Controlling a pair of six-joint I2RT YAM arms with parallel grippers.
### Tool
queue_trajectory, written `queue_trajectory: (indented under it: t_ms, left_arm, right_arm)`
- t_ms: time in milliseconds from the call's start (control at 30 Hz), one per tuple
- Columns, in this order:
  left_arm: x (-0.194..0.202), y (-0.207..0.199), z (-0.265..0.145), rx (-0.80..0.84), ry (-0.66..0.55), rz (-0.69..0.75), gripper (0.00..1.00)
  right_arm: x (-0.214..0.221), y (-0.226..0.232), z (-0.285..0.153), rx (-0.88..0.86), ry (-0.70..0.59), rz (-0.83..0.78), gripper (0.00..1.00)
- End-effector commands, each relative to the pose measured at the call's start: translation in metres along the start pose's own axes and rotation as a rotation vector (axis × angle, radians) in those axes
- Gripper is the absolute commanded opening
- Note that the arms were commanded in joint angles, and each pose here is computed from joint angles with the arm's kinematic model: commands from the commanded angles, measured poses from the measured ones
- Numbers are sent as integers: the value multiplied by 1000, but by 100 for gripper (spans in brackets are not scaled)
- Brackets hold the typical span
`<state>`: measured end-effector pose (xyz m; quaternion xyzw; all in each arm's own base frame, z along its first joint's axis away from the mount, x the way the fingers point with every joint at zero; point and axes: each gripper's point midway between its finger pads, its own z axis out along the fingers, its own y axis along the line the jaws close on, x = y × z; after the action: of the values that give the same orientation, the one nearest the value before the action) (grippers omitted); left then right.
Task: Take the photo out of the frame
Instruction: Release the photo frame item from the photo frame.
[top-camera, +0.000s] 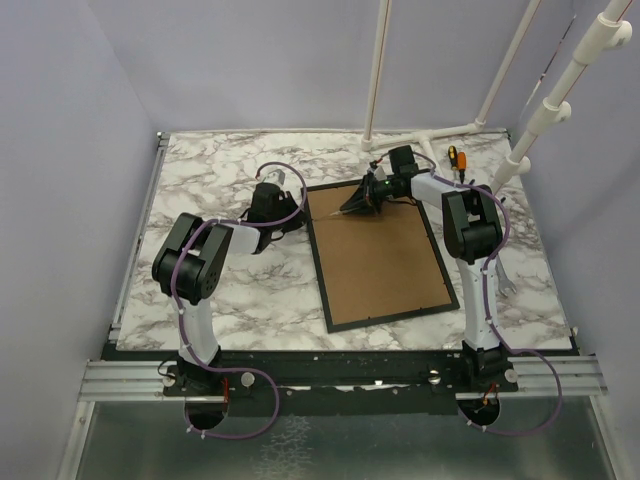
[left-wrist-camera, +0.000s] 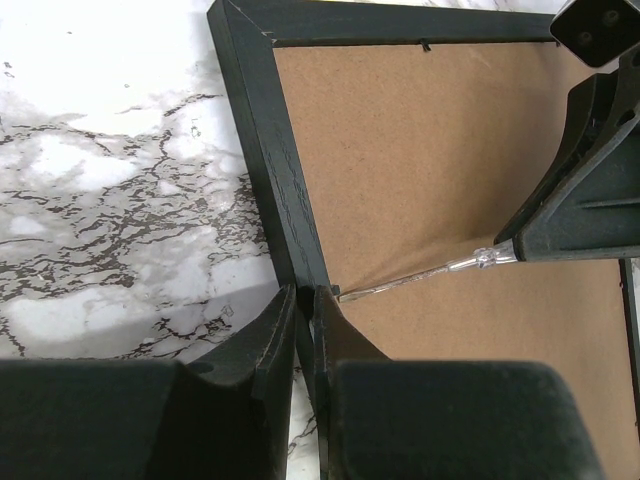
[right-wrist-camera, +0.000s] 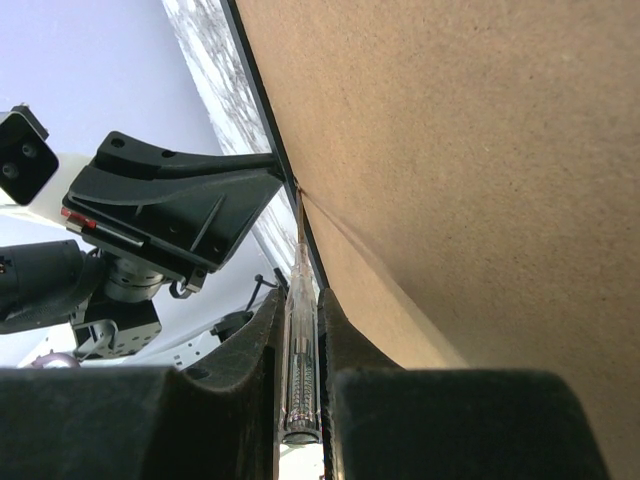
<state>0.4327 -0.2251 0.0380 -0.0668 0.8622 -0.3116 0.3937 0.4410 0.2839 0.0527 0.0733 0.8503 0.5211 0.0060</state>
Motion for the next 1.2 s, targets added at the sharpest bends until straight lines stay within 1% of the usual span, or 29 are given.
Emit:
queue_trajectory:
  t_ms: [0,400,1167]
  left_arm:
    - [8,3,5,11,29,12,12]
    - [6,2,4,15,25,12,12]
    - [9,0,4,29,32,8,12]
  right_arm:
    - [-6,-15,0,60,-35,10,1]
    - [-10,-10,-10,69,-57,-4,1]
    - [-16,-12,-3,65,-64,10,1]
